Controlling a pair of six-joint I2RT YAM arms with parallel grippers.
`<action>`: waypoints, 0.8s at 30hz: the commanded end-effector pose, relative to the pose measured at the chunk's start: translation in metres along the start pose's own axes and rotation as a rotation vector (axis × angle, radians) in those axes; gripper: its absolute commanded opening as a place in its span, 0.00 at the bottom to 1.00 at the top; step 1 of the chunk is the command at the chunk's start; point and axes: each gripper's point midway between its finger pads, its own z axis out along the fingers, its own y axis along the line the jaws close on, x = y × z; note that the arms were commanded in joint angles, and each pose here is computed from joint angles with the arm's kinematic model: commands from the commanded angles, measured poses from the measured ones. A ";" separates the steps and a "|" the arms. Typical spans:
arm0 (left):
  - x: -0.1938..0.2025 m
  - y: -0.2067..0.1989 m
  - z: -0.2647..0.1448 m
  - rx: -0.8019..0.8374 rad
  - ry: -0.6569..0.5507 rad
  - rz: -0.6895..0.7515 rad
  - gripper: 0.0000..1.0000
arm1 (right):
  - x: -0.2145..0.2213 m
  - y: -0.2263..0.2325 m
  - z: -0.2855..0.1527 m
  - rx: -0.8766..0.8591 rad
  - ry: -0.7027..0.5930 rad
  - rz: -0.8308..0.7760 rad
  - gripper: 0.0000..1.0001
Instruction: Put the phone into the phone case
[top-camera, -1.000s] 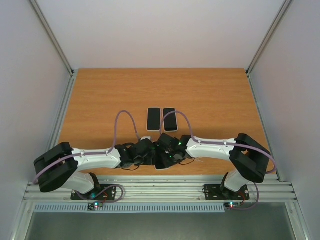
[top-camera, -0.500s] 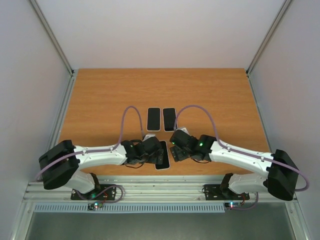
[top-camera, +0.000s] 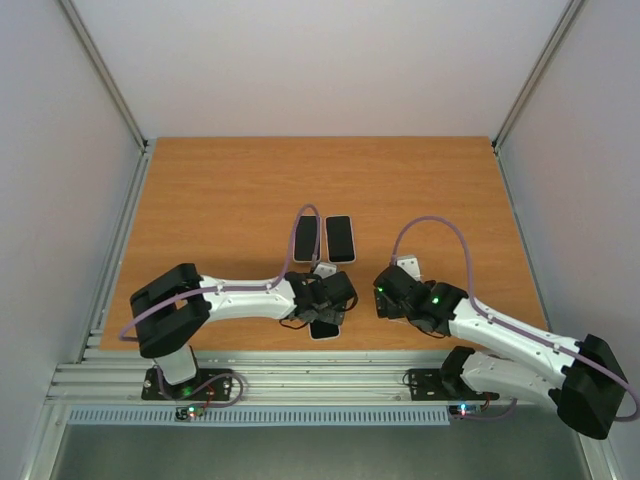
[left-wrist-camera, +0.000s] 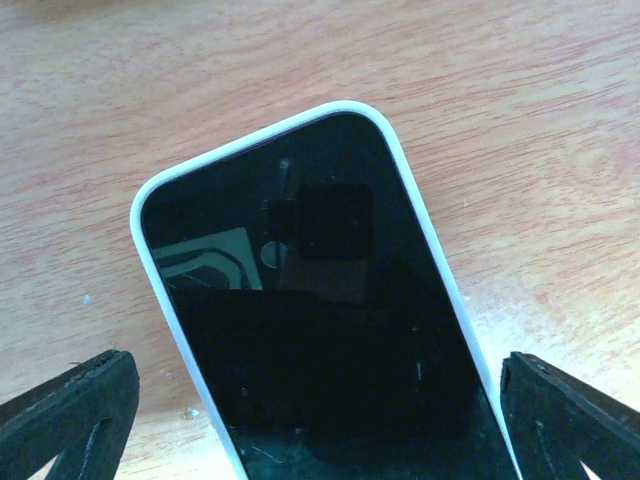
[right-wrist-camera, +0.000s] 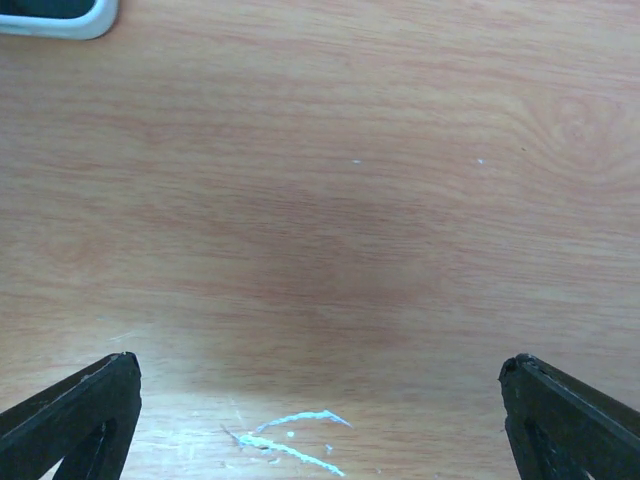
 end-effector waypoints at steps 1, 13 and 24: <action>-0.003 0.001 0.002 -0.083 -0.021 0.052 0.99 | -0.011 -0.013 0.000 0.013 -0.114 0.111 0.99; 0.014 0.006 0.015 -0.142 0.030 0.059 0.99 | -0.004 -0.016 0.005 0.010 -0.119 0.118 0.99; 0.029 0.019 0.015 -0.108 0.064 0.014 0.99 | -0.002 -0.010 0.007 -0.024 -0.107 0.110 0.97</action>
